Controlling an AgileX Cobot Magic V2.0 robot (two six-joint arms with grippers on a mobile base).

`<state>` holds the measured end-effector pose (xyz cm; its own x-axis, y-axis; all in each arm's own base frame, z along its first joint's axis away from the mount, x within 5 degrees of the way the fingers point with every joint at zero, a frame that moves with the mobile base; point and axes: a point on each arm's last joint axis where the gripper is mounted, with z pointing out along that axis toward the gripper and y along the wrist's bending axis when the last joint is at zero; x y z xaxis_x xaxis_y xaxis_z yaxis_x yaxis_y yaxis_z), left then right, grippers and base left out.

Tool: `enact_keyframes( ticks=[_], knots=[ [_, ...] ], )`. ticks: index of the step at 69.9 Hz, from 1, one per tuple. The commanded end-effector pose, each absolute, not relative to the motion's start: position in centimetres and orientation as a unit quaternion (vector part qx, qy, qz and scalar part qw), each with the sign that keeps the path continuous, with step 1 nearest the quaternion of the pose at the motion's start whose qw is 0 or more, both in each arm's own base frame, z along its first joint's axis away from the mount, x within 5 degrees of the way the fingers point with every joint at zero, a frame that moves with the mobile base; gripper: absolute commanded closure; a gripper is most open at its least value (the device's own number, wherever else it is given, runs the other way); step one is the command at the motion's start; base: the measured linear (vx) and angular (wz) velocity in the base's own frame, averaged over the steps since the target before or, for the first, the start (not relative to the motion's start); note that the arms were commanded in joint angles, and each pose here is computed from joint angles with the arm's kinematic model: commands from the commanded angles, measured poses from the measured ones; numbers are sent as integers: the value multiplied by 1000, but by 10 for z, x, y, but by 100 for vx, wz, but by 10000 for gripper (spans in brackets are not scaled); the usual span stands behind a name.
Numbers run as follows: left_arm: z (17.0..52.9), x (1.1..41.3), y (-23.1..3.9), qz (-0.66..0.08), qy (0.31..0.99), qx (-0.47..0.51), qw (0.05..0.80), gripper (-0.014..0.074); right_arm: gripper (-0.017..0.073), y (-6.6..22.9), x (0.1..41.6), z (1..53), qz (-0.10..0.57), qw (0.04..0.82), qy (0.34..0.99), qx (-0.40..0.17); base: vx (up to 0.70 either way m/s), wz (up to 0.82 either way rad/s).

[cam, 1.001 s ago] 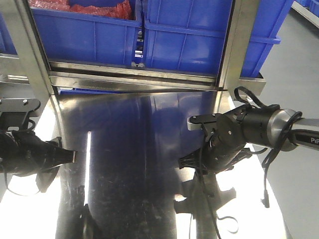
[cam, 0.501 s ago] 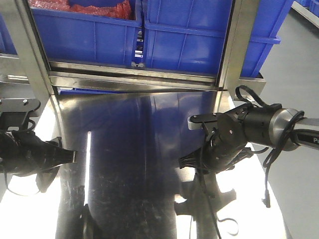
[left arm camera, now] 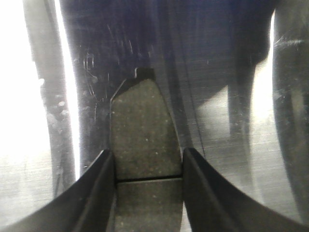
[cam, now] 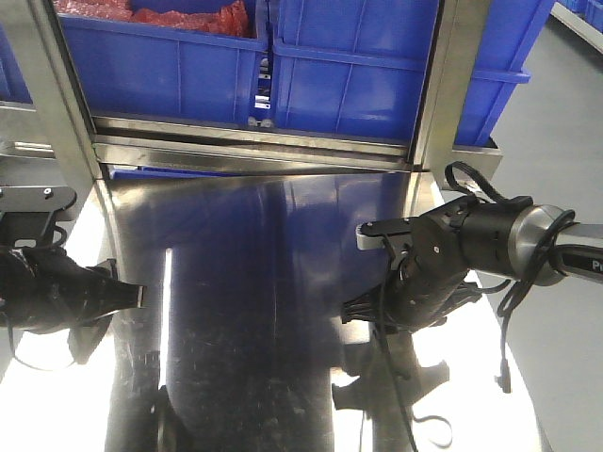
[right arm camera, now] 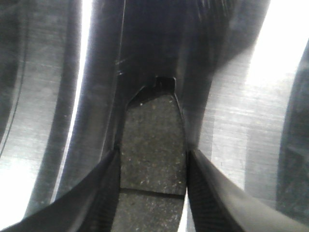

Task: Move and align brake pads A on conveyor
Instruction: 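Lift the brake pad with the right gripper and hold it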

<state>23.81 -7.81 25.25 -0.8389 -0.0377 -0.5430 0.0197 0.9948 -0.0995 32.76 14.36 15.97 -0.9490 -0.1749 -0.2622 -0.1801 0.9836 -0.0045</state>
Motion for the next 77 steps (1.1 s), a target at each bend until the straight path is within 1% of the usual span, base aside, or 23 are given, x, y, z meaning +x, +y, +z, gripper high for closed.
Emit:
enact_keyframes(
  ticks=[1,23,39,48,61,77],
  knots=[
    [270,240,-81,-69,941,2,331,536,468,145,330,191,27,184,979,-90,0,0],
    [270,240,-81,-69,941,2,331,536,468,140,320,230,40,225,970,-86,0,0],
    [270,240,-81,-69,941,2,331,536,468,133,305,268,56,273,957,-83,0,0],
    [270,240,-81,-69,941,2,331,536,468,126,290,293,72,318,942,-82,0,0],
    [270,240,-81,-69,941,2,331,536,468,113,261,313,97,378,917,-82,0,0],
    [270,240,-81,-69,941,2,331,536,468,100,231,327,117,430,892,-80,0,0]
  ],
)
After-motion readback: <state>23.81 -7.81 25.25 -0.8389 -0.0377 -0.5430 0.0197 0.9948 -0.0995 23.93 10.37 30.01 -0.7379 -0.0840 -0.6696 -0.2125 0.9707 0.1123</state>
